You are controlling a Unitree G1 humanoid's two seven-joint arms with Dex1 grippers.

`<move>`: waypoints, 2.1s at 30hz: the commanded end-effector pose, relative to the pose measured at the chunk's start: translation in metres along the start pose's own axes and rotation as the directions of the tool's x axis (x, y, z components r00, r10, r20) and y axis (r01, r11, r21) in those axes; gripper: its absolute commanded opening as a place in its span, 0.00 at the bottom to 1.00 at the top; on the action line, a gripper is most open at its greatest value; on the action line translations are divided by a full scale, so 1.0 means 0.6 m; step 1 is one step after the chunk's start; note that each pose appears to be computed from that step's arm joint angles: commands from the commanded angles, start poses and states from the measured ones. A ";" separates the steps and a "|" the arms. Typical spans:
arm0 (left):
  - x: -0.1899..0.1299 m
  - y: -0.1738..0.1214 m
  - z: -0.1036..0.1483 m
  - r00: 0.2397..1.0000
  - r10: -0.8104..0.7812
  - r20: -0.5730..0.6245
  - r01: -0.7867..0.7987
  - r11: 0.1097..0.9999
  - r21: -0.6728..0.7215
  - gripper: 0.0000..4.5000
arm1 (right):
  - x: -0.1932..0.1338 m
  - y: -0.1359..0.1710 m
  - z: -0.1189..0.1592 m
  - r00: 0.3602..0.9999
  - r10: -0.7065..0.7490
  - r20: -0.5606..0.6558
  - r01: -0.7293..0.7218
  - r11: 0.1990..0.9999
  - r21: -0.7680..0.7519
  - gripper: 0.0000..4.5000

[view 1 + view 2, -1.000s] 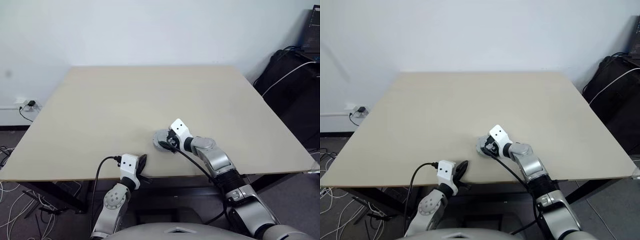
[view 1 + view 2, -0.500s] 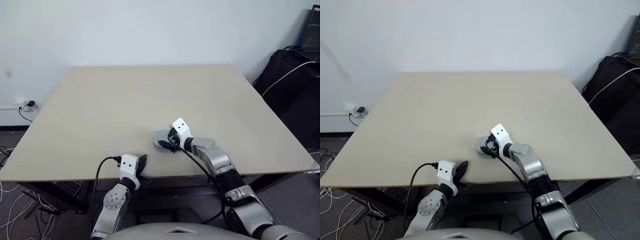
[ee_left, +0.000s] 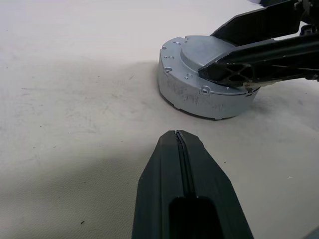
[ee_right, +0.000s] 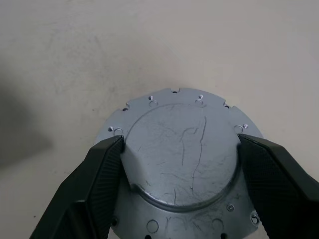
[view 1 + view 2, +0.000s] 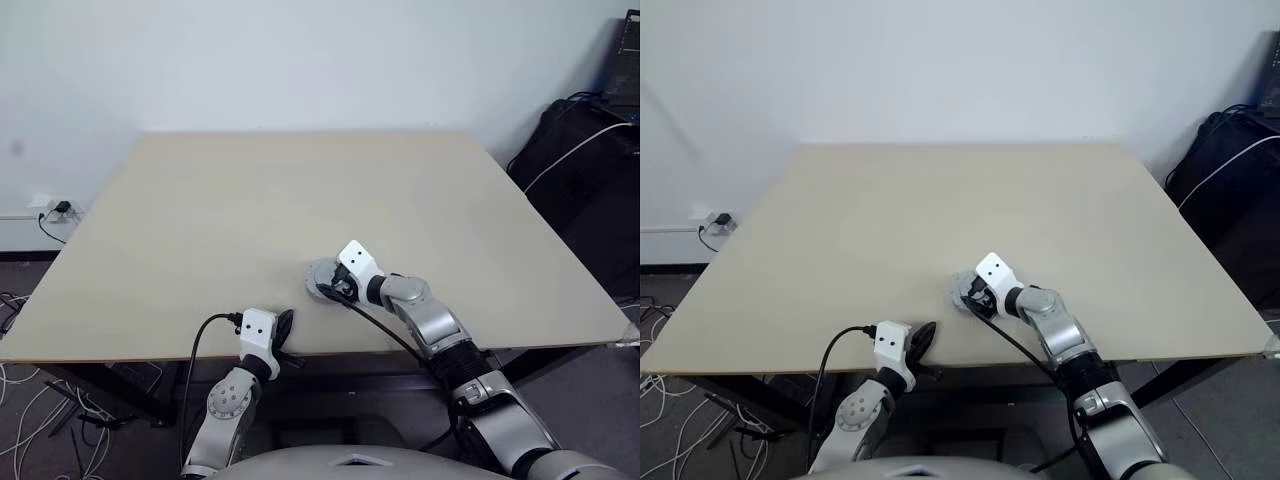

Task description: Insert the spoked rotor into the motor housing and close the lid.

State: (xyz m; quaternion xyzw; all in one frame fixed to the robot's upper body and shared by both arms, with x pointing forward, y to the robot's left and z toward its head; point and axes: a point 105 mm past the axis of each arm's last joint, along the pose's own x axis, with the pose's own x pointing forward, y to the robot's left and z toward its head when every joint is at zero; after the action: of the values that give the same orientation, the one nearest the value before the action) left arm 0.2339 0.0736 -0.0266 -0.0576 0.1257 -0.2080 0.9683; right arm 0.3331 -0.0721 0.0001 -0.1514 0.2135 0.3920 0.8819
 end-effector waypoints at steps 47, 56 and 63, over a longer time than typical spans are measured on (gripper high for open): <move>0.189 0.022 0.161 0.910 -0.353 -0.218 0.283 0.912 -0.298 0.00 | 0.001 0.010 -0.035 0.994 -0.030 -0.108 0.040 0.995 0.096 0.73; 0.170 0.045 0.119 0.879 -0.308 -0.364 0.231 0.943 -0.241 0.00 | 0.003 0.013 -0.031 0.995 -0.026 -0.100 0.036 0.994 0.107 0.73; 0.160 0.050 0.101 0.862 -0.298 -0.410 0.217 0.948 -0.233 0.00 | 0.004 0.015 -0.030 0.995 -0.022 -0.100 0.033 0.994 0.108 0.73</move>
State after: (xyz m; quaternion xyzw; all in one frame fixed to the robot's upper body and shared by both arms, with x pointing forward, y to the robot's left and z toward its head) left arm 0.3457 0.0666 0.0003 -0.1247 0.3562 -0.3236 0.8677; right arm 0.3300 -0.0655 -0.0001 -0.1185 0.2381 0.3703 0.8900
